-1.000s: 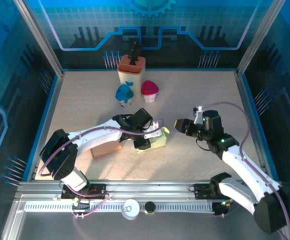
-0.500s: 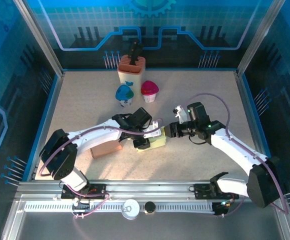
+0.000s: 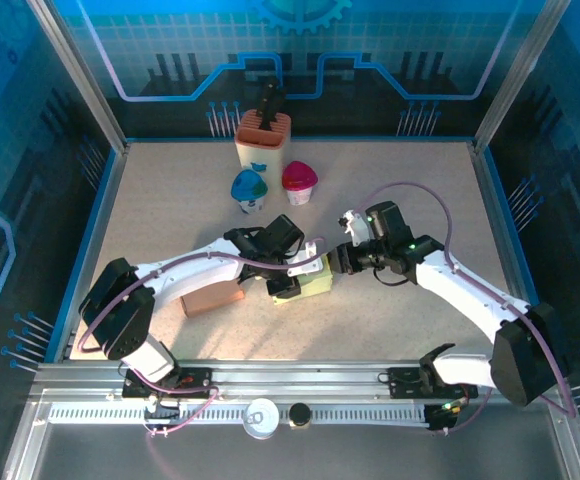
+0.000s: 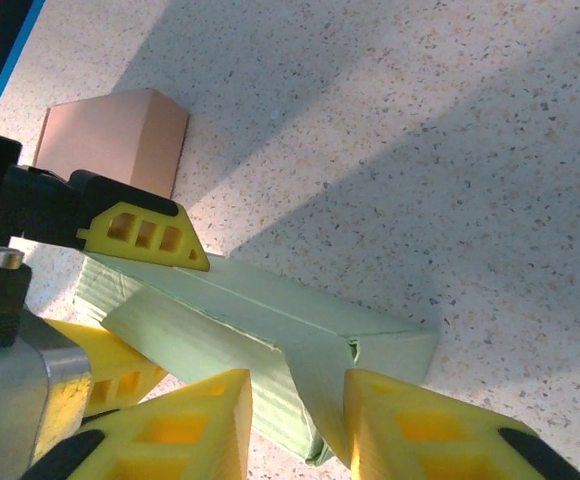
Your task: Fold the paper box
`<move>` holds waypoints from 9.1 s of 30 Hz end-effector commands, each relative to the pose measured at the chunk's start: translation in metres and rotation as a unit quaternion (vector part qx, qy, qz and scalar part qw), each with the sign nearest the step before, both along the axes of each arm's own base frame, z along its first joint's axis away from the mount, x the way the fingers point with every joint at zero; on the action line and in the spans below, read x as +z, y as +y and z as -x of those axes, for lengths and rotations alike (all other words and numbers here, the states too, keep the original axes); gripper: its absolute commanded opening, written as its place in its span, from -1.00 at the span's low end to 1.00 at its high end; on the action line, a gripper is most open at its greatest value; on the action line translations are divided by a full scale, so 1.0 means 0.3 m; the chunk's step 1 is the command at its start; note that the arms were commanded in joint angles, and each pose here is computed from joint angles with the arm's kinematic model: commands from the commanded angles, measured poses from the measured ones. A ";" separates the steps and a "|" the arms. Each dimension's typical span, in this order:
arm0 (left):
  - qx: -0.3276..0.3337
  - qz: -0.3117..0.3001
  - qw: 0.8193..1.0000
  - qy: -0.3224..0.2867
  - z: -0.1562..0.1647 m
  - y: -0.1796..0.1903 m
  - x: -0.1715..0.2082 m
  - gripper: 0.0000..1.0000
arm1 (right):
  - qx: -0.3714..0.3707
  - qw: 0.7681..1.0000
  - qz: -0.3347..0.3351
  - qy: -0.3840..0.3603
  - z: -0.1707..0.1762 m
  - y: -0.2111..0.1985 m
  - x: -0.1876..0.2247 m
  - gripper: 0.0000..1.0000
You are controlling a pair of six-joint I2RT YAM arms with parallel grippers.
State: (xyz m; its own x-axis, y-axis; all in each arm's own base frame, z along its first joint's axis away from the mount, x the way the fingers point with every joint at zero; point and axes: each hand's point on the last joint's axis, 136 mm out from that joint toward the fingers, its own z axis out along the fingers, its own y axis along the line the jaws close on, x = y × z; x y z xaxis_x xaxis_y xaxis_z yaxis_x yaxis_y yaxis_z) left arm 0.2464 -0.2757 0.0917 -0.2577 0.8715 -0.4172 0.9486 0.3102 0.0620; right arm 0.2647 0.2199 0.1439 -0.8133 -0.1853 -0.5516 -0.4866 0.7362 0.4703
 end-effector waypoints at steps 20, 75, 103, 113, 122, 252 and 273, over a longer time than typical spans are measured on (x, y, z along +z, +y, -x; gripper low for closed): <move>0.022 0.012 1.000 -0.010 -0.022 -0.001 0.020 0.01 | -0.041 0.994 0.095 -0.035 0.004 -0.031 -0.010 -1.00; 0.163 0.160 0.966 -0.120 -0.106 0.025 0.227 0.99 | -0.170 0.973 0.101 -0.121 0.063 0.010 -0.017 -1.00; 0.348 0.114 0.930 -0.015 -0.051 0.279 0.225 0.06 | -0.176 0.972 0.102 -0.120 0.063 0.021 0.001 -1.00; 0.344 0.103 0.933 -0.001 -0.050 0.267 0.180 -0.24 | -0.175 0.972 0.101 -0.120 0.062 0.023 0.006 -1.00; 0.344 0.103 0.933 0.005 -0.053 0.253 0.161 -0.52 | -0.176 0.972 0.101 -0.119 0.061 0.025 0.004 -1.00; 0.525 0.176 0.831 -0.046 0.027 0.217 0.027 -1.00 | -0.304 0.945 -0.094 0.078 0.190 -0.020 -0.025 0.49; 0.515 0.174 0.837 -0.062 0.029 0.184 0.044 -1.00 | -0.426 0.754 -0.374 0.331 0.119 0.053 -0.048 0.87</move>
State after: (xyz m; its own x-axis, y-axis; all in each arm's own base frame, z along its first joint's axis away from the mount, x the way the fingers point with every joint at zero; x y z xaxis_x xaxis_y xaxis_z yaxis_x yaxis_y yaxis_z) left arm 0.2447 -0.2220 0.1154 -0.7054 0.0090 -0.7087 0.1670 0.9739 -0.1538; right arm 0.2208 0.2249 0.1110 -0.6230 0.7445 0.2398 0.5341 0.1810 0.8258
